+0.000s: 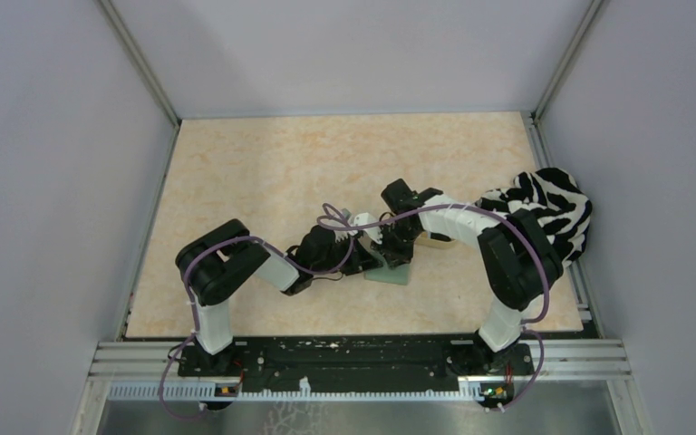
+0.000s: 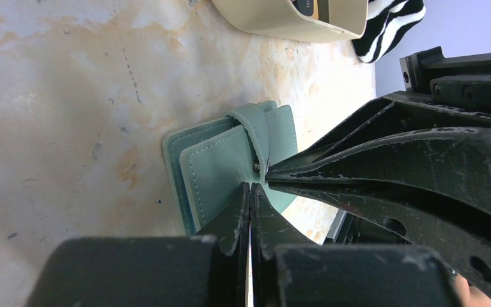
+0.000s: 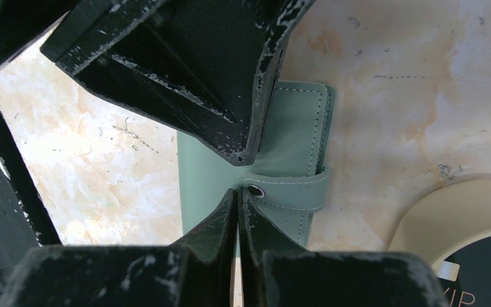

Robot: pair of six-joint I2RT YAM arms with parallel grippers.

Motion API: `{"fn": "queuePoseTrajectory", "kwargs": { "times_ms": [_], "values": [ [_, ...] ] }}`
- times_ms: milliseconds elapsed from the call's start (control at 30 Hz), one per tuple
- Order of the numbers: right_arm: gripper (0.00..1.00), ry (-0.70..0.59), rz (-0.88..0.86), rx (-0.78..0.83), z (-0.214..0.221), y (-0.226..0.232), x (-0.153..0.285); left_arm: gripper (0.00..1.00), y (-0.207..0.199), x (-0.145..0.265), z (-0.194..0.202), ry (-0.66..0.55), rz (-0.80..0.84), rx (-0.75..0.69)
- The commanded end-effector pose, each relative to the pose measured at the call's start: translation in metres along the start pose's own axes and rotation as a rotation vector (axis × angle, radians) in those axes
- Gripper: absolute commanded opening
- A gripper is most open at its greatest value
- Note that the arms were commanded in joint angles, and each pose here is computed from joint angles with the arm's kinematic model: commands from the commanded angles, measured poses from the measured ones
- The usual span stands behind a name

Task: Put the credit cards into the card holder
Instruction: Close the card holder at the center of the board.

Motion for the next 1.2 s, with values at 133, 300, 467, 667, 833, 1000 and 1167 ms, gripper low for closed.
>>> {"fn": "queuePoseTrajectory", "kwargs": {
  "times_ms": [133,300,467,667,833,1000,1167],
  "values": [
    [0.0,0.007,0.008,0.013,-0.003,0.001,-0.007,0.0,0.003,0.005,0.011,0.034,0.015,0.016],
    [0.0,0.004,0.006,0.012,-0.004,0.001,-0.006,0.0,-0.011,0.005,0.003,0.017,0.079,0.008],
    [0.0,0.001,0.003,0.012,-0.005,0.001,-0.006,0.0,-0.02,0.003,-0.002,0.001,0.128,0.009],
    [0.0,0.003,0.0,0.01,-0.004,0.002,-0.006,0.0,-0.021,0.001,-0.004,-0.016,0.143,0.019],
    [0.0,0.002,0.0,0.011,-0.004,0.002,-0.006,0.0,-0.018,-0.006,-0.004,-0.012,0.137,0.034],
    [0.0,0.001,0.0,0.011,-0.005,0.002,-0.006,0.0,-0.016,-0.011,-0.004,-0.011,0.132,0.042],
    [0.0,0.001,-0.002,0.011,-0.005,0.002,-0.006,0.0,-0.016,-0.01,-0.005,-0.019,0.127,0.043]
  ]
}}
Point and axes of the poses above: each gripper's point midway between its finger pads, its own x axis back along the fingers, its own y axis along the line the jaws close on, z = x × y, the point moved 5 cm from there along x, back along the fingers, and after that the axes turned 8 degrees about -x, right-handed, at the moved point
